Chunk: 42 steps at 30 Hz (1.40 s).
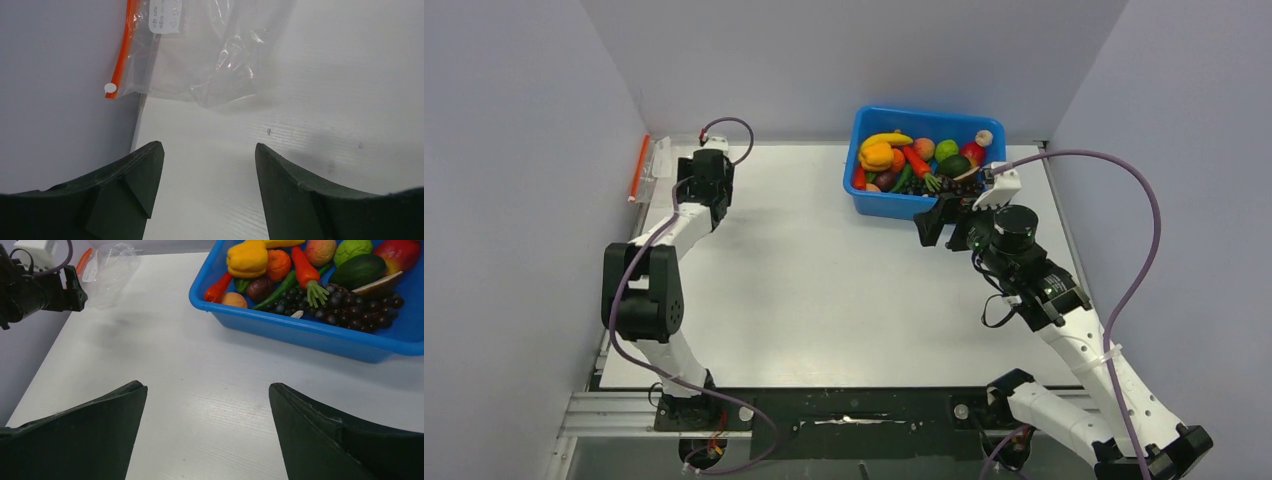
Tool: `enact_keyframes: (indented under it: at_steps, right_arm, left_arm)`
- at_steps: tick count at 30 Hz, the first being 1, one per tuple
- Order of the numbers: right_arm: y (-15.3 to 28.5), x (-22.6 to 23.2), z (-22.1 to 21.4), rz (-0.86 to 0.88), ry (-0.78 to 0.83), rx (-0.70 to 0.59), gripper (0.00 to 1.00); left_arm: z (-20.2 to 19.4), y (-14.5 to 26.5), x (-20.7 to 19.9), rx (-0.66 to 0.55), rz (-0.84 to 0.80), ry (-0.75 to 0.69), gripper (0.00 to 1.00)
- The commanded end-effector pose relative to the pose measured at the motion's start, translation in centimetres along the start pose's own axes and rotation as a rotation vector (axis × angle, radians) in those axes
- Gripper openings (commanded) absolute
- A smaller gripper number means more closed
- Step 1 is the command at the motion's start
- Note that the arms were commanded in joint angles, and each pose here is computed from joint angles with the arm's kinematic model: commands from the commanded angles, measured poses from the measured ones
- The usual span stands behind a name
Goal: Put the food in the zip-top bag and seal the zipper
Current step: Pick up the zipper food storage bag at the corner of the board.
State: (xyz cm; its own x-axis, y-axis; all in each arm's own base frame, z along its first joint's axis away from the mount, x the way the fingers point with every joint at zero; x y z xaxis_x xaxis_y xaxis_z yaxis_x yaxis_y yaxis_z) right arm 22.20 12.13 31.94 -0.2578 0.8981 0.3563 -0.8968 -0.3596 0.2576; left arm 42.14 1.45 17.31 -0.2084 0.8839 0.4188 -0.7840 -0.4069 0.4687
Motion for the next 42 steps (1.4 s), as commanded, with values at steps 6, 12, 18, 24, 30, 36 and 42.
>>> enact_keyframes:
  at_steps: [6, 12, 18, 24, 30, 36, 42]
  right_arm:
    - [1.5, 1.1, 1.6, 0.078, -0.029, -0.078, 0.98]
    - [2.0, 0.8, 2.0, 0.046, -0.031, -0.101, 0.98]
    - [2.8, 0.5, 2.1, 0.026, -0.027, -0.114, 0.98]
    - [3.1, 0.0, 1.7, -0.007, -0.038, -0.109, 0.98]
    - [2.9, -0.2, 1.0, -0.013, -0.053, -0.095, 0.98]
    - [3.1, 0.2, 0.8, 0.023, -0.073, -0.085, 0.98]
    - [3.2, 0.1, 0.4, 0.031, -0.088, -0.082, 0.98]
  left_arm:
    - [4.4, -6.3, -0.6, -0.121, 0.025, -0.056, 0.73]
    - [3.0, -8.9, -1.6, -0.074, 0.018, -0.074, 0.77]
    - [2.5, -10.6, -2.5, -0.039, 0.032, -0.091, 0.71]
    - [1.8, -10.0, -3.3, -0.015, 0.039, -0.114, 0.34]
    - [3.7, -7.0, -3.0, -0.067, 0.030, -0.079, 0.09]
    - [4.8, -3.2, -3.5, -0.108, -0.043, -0.048, 0.00]
    - [6.0, 1.1, -2.5, -0.099, -0.067, 0.011, 0.00]
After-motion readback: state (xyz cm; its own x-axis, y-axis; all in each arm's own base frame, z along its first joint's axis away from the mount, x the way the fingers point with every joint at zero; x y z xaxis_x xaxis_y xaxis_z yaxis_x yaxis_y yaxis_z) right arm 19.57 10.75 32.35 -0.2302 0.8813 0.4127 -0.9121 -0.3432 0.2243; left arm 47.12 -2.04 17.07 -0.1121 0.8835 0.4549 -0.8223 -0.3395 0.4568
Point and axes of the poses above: each gripper's point midway between its finger pads, its own y axis back along the fingers, its own x axis along the line the jaws close on, z = x × y, the point moved 7 cm from there along y, back along the fingers, and after that the axes turned 3 degrees about -y, right-handed, at the moved point
